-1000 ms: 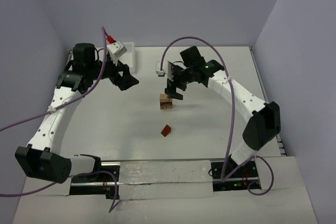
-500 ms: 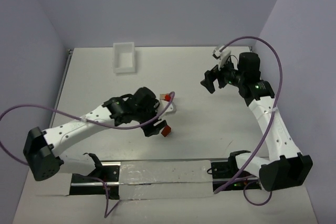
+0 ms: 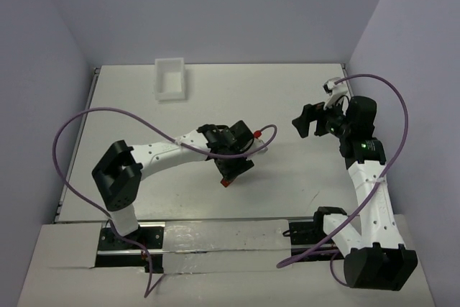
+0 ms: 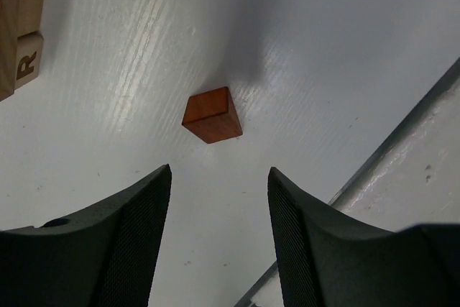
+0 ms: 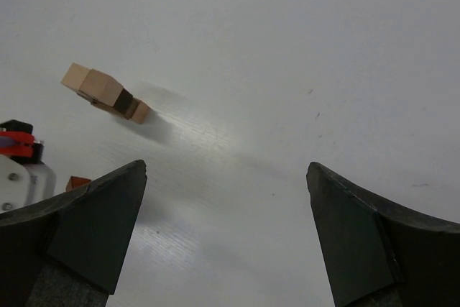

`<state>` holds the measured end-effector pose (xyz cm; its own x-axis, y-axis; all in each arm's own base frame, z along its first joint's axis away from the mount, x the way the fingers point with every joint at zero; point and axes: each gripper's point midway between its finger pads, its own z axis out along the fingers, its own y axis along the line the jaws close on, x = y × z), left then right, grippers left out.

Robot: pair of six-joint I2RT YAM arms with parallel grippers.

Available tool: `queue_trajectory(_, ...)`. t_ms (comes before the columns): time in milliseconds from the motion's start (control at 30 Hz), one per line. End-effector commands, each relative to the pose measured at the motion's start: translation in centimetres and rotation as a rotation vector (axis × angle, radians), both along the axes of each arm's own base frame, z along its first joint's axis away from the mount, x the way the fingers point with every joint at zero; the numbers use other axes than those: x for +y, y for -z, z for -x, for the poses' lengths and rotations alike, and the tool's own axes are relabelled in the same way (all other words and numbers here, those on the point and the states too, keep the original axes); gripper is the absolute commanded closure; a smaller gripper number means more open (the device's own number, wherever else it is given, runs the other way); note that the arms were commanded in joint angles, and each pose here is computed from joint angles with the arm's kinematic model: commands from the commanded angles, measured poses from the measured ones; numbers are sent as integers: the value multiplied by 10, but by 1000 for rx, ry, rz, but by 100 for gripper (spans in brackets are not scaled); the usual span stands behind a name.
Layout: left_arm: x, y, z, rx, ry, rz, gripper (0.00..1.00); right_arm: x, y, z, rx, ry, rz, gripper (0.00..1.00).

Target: Build the wood block tower

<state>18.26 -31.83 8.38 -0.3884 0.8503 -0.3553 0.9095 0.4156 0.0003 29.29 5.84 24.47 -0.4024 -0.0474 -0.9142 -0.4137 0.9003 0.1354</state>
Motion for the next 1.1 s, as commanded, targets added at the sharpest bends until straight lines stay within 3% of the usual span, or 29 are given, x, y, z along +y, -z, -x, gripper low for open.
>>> queue_trajectory(0,-6,7,0,38,-51,-61,39,-3,-21,-7,-57,30,-55,0)
queue_trajectory(333,-18,20,-2,79,-45,-100,43,-6,-29,-11,-49,10,-92,0)
queue_trajectory(1067,-23,31,-18,27,-101,-129,49,0,-28,-7,-32,-38,-115,0)
